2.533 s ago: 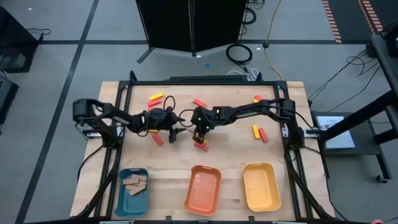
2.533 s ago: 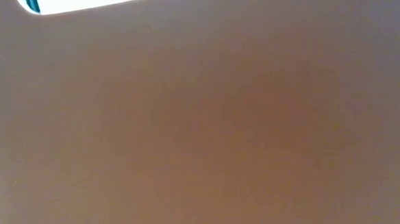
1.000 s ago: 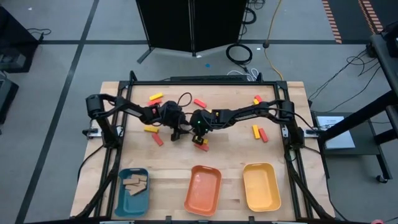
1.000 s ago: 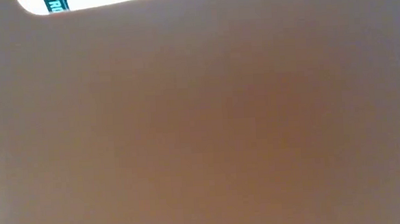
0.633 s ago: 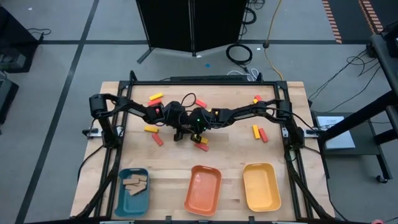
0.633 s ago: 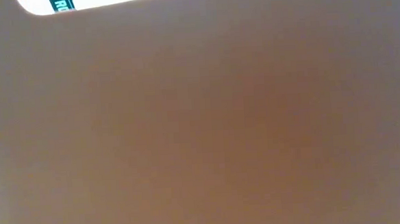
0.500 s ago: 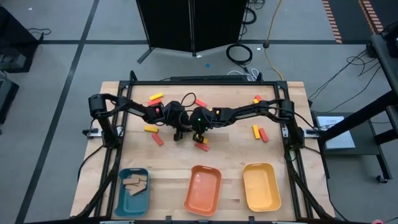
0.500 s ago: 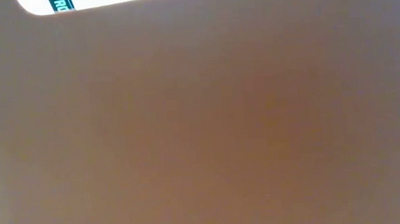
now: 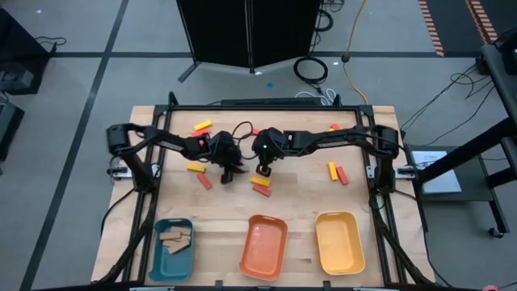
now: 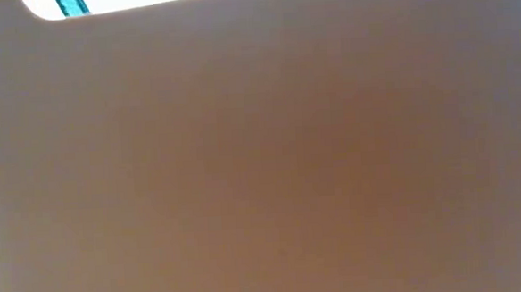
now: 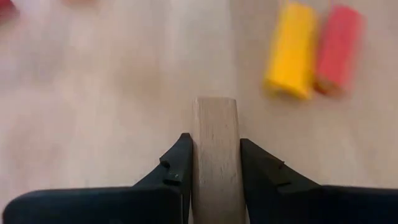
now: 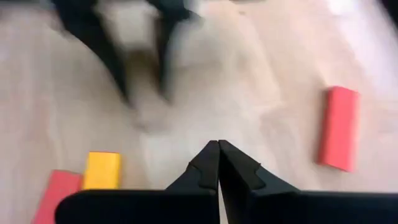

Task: Sort blocks
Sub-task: Put the brown block into the blue bin

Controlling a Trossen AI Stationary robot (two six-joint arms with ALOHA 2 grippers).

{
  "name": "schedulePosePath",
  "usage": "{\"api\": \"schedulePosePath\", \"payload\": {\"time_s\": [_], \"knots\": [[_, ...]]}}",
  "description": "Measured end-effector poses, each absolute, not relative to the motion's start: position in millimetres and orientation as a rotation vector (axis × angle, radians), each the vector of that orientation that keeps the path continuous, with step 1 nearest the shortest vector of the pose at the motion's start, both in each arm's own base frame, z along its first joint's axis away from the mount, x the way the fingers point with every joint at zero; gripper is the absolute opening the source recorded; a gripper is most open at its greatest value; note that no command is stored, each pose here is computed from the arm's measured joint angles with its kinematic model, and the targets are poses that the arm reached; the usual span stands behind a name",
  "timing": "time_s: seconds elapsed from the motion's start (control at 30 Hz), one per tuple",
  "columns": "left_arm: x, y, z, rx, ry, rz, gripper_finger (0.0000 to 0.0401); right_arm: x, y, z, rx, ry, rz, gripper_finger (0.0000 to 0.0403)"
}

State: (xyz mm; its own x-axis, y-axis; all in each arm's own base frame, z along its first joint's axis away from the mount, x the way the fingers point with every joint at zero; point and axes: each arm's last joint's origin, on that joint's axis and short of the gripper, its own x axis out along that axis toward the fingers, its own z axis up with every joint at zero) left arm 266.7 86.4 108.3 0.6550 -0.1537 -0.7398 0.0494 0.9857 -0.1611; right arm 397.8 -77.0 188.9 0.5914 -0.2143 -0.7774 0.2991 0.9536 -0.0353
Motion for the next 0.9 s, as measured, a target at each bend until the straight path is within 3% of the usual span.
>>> {"api": "schedulePosePath", "payload": {"time_s": [0.27, 0.5, 0.9], "knots": [[226.1, 58.5, 168.0, -0.204, 0.938, -0.158, 0.0093, 368.5, -77.9, 190.3, 0.073, 0.782, -0.413, 0.0000], [190.4, 14.3, 211.4, -0.367, 0.919, -0.342, 0.0091, 332.6, -79.0, 199.9, 0.141, 0.679, -0.453, 0.0000], [143.7, -47.1, 229.2, -0.590, 1.148, -0.368, 0.0091, 320.2, -68.7, 223.1, 0.140, 0.598, -0.435, 0.0000]]}}
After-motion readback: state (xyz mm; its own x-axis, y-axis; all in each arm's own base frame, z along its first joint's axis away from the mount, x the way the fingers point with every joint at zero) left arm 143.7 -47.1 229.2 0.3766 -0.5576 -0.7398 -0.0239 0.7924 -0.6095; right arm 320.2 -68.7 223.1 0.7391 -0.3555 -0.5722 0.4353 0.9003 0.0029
